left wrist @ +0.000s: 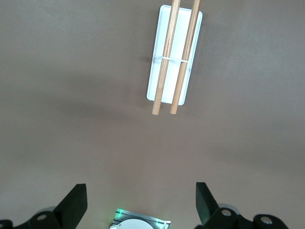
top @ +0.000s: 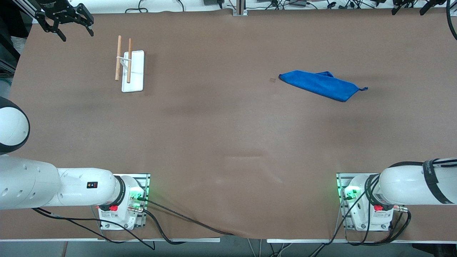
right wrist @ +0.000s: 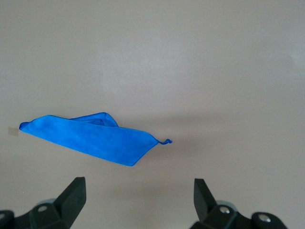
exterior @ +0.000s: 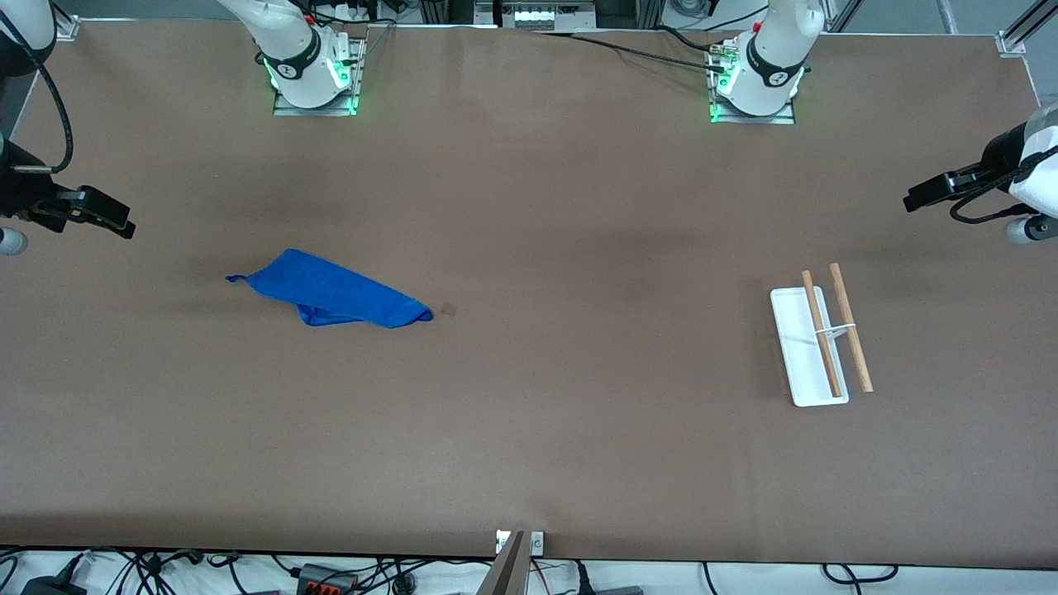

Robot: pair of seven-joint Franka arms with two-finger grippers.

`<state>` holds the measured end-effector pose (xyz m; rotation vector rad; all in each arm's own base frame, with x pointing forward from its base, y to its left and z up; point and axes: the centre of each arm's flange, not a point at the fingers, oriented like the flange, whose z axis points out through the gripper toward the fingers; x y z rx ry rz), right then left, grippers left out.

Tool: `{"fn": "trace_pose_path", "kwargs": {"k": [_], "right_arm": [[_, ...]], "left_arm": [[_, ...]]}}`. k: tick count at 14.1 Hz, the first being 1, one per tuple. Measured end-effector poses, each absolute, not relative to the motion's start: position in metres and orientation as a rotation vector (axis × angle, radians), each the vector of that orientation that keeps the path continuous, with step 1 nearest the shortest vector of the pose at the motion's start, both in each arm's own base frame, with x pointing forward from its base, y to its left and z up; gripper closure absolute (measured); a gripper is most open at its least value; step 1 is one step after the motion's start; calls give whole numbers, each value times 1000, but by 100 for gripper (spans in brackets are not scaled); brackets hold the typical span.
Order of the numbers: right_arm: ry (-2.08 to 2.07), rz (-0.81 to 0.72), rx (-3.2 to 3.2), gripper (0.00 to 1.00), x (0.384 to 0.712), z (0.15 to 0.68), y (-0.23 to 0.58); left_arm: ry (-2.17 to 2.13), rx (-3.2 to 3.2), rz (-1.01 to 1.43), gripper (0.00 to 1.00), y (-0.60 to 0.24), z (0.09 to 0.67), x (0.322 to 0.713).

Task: Pass towel and hang on rack
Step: 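Move the right gripper toward the blue towel's corner, then lower the right gripper and pinch the blue towel's corner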

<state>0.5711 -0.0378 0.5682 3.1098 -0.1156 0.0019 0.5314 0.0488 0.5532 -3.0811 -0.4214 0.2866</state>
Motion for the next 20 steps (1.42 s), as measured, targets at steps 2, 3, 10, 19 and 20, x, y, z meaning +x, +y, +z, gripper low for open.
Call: {"fn": "trace_pose_path", "kwargs": {"k": [2, 3, 10, 19, 20], "right_arm": [[-114, 2, 3110, 0, 571, 568, -38], [-114, 2, 3110, 0, 571, 568, -38], [-111, -64, 3109, 0, 571, 548, -42], [-381, -503, 3041, 0, 585, 387, -92], [-462, -542, 3013, 0, 586, 371, -92]], "left_arm": [[-422, -3085, 288, 0, 48, 553, 532], [-425, -3091, 289, 0, 48, 553, 532], [-452, -3094, 291, 0, 56, 553, 531], [-452, -3095, 291, 0, 56, 553, 532], [-452, -3095, 291, 0, 56, 553, 532]]}}
